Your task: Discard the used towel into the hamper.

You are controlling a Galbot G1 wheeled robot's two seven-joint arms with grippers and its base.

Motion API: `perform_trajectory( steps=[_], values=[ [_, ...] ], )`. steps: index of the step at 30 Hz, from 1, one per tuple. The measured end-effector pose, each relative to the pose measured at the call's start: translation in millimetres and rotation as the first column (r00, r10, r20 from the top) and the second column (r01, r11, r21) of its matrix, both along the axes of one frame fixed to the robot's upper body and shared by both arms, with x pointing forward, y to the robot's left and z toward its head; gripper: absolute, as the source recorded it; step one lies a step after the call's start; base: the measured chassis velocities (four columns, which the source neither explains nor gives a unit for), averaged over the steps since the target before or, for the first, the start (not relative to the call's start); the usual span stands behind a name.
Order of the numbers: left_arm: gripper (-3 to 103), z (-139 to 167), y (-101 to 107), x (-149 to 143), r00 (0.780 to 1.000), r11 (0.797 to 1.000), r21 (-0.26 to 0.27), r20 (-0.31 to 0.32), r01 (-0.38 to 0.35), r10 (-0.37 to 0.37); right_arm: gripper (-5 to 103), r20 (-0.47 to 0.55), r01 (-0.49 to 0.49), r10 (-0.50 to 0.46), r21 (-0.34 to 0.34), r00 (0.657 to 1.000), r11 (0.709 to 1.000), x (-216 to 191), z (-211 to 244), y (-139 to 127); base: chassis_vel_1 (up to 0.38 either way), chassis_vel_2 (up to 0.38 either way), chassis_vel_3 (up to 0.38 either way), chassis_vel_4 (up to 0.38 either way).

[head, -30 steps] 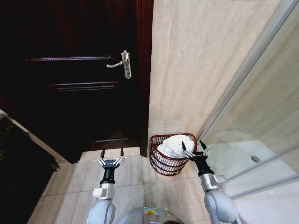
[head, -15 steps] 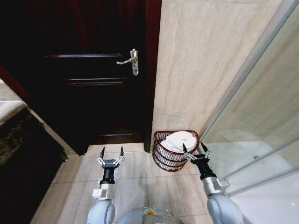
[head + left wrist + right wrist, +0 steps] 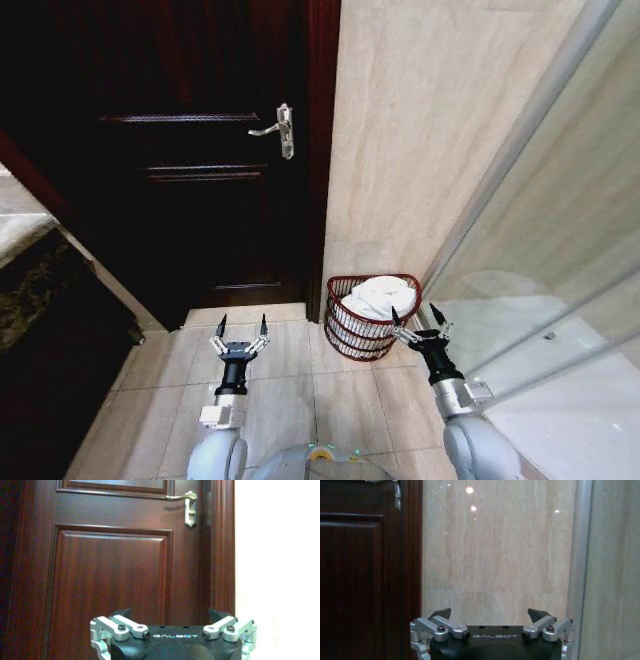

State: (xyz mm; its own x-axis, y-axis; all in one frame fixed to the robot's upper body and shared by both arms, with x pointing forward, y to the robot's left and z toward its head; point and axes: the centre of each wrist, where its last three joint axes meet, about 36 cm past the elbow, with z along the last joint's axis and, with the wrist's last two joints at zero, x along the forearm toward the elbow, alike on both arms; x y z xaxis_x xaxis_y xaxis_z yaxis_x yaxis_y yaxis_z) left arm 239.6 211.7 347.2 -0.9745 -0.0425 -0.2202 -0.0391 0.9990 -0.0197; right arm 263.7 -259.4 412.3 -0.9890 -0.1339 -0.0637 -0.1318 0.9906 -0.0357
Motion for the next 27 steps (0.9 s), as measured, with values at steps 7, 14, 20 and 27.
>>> perform_trajectory(
  steps=[7, 14, 20, 27],
  values=[
    [100, 0, 1, 1, 1.000, 1.000, -0.004, 0.004, -0.006, 0.006, 100, -0.005, -0.007, 0.007, 0.003, 1.000, 1.000, -1, -2, 0, -0.025, -0.106, -0.093, -0.015],
    [100, -1, 1, 1, 1.000, 1.000, -0.016, 0.015, -0.009, 0.009, 100, -0.013, -0.007, 0.007, -0.005, 1.000, 1.000, -5, -5, 0, -0.022, -0.071, -0.075, -0.021],
    [100, -1, 2, 1, 1.000, 1.000, -0.020, 0.019, -0.011, 0.012, 100, -0.014, -0.007, 0.007, -0.005, 1.000, 1.000, -7, -7, 0, 0.014, -0.014, -0.016, 0.018],
    [100, 0, 0, -1, 1.000, 1.000, -0.028, 0.008, -0.012, 0.012, 100, -0.017, -0.008, 0.008, -0.007, 1.000, 1.000, -11, -10, -1, 0.060, -0.075, -0.069, 0.075]
  ],
)
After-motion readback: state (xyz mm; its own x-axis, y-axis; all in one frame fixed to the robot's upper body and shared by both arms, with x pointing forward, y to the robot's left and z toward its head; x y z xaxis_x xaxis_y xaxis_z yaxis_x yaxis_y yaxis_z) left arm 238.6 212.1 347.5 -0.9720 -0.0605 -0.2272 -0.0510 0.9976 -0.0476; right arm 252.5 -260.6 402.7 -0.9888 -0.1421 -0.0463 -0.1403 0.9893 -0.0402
